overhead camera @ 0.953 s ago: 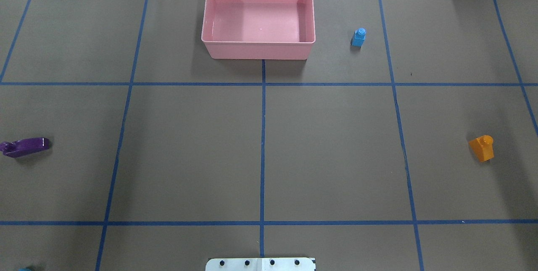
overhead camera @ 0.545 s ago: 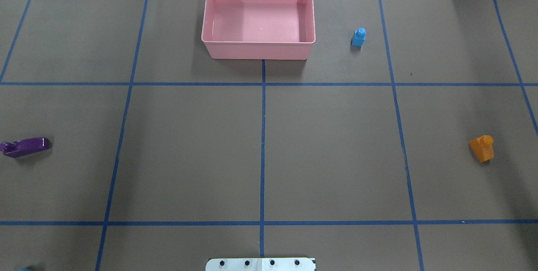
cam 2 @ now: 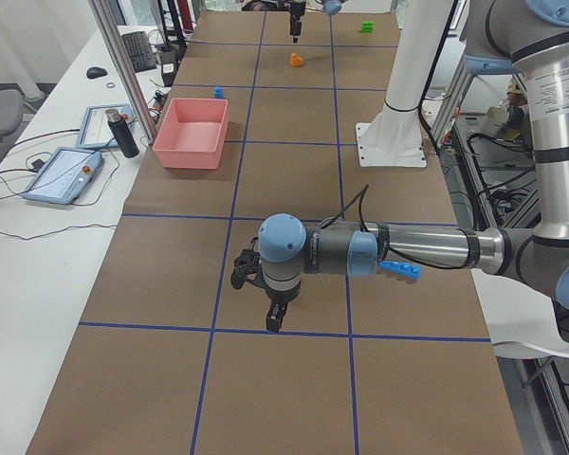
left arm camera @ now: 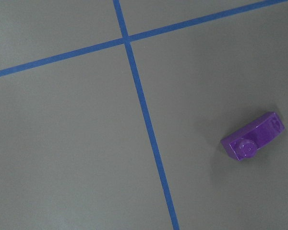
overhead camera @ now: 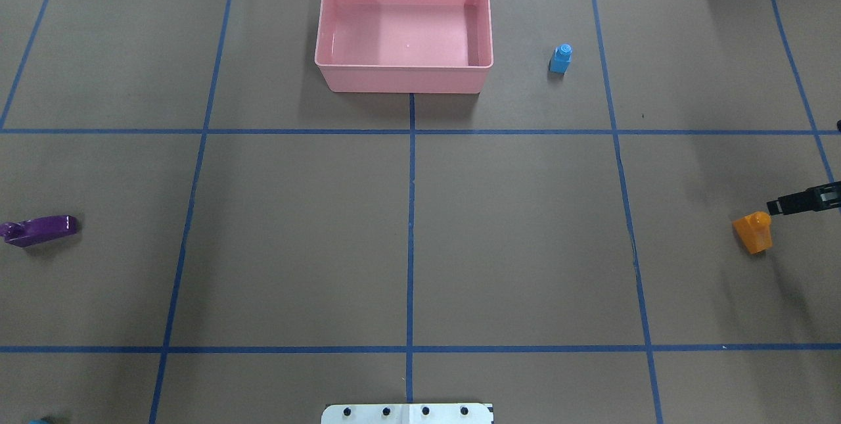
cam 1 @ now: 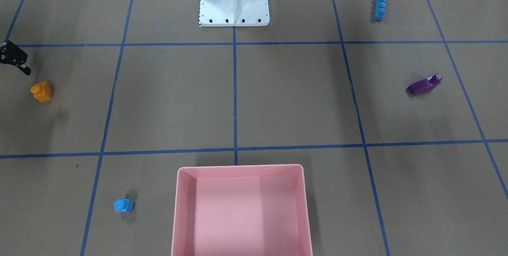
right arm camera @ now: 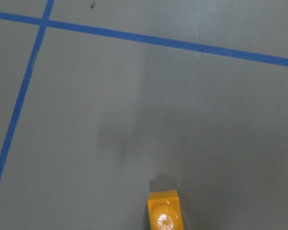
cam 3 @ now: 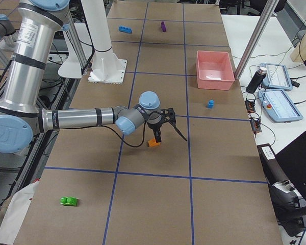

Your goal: Put all blocks into box

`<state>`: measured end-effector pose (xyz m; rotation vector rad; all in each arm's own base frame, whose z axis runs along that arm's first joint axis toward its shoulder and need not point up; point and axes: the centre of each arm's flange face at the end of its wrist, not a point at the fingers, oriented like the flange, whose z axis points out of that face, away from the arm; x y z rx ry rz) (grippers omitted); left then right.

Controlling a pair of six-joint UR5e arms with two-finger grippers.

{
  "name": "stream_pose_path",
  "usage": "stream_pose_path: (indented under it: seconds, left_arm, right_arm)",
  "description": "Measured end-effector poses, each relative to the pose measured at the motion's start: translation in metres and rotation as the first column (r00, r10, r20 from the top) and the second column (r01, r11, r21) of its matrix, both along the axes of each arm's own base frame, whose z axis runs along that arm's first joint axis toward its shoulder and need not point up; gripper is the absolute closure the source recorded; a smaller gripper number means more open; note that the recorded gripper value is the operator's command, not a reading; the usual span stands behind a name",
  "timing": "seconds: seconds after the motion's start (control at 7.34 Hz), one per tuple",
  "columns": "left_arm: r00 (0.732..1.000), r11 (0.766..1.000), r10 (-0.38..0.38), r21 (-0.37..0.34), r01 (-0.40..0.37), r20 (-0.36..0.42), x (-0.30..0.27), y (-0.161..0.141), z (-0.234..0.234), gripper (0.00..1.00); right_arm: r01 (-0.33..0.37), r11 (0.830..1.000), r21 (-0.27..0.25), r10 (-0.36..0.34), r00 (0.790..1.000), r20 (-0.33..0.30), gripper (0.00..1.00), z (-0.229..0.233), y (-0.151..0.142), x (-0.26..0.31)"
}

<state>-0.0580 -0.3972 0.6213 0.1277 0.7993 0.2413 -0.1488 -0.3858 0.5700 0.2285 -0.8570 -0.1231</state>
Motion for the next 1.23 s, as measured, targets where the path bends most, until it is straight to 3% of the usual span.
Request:
stream_pose_path:
  seconds: [0.41, 0.68, 1.09, 1.23]
  left_arm:
    - [1.000, 1.000, 0.001, 0.003, -0.001, 0.000, 0.000, 0.000, -0.001, 0.00]
    - [1.000, 1.000, 0.001, 0.003, -0.001, 0.000, 0.000, 0.000, -0.001, 0.00]
    - [1.000, 1.000, 0.001, 0.002, -0.001, 0.000, 0.000, 0.000, 0.000, 0.00]
    - [1.000, 1.000, 0.001, 0.002, -0.001, 0.000, 0.000, 0.000, 0.000, 0.00]
  right_arm:
    - [0.014, 1.000, -0.011, -0.014, 0.999, -0.039, 0.01, 0.026, 0.008, -0.032]
    - [0.020, 1.000, -0.019, -0.022, 0.998, -0.065, 0.19, 0.039, 0.010, -0.038]
    - [0.040, 0.999, -0.023, -0.042, 0.996, -0.075, 0.28, 0.043, 0.014, -0.049]
    - [0.043, 0.999, -0.022, -0.045, 0.996, -0.079, 0.42, 0.044, 0.014, -0.051]
